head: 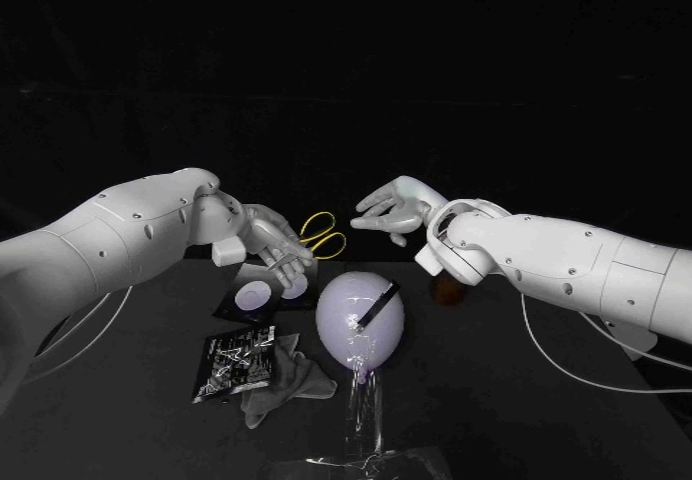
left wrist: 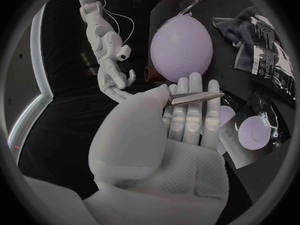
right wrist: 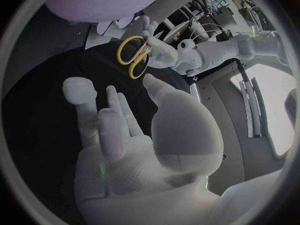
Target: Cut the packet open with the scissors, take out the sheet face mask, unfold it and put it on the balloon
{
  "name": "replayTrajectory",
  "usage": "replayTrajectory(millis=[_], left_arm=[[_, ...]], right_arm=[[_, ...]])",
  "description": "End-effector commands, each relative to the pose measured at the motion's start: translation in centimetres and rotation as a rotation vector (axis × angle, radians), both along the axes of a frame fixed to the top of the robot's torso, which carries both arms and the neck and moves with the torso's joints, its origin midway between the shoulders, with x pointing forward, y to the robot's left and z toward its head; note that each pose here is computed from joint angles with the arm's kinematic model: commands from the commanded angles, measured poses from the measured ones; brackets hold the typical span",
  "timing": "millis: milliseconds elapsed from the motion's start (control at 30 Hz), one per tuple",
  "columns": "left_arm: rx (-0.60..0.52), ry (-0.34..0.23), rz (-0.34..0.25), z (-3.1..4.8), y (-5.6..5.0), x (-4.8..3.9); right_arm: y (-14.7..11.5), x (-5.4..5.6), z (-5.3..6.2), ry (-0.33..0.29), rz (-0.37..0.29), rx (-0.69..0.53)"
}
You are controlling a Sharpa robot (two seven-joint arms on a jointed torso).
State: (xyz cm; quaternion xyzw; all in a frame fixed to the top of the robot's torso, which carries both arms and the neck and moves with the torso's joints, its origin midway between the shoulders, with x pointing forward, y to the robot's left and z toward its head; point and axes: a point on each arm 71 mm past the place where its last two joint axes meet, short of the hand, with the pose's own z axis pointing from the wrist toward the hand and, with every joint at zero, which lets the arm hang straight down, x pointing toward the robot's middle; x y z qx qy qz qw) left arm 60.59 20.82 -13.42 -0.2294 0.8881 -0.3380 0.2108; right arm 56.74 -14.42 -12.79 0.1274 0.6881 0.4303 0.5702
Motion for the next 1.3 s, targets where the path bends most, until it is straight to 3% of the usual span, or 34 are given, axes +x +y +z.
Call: replayTrajectory(millis=[33,233,633,933,1300], left_arm=[[-0.016,-0.022,-0.003,0.25,-0.3,0.06],[-0.017,-0.022,-0.009,0.25,-0.5,0.0],[-0.024,-0.02,-0.021,0.25,-1.0,-0.21],[-0.034,-0.021,-0.028,0.29,-1.3,-0.38],[-0.037,-0.023,-0.026,0.35,-1.3,-0.41]], right_arm=[[0.5,0.0,-1.0,0.14,0.031,0.043],[1.5,-0.1,-1.5,0.171,0.058,0.05],[2.3,0.5,-2.0,0.174,0.062,0.034],[3.0,0.6,-3.1,0.193,0.09,-0.011],[2.6,0.5,-3.6,0.19,0.089,-0.032]])
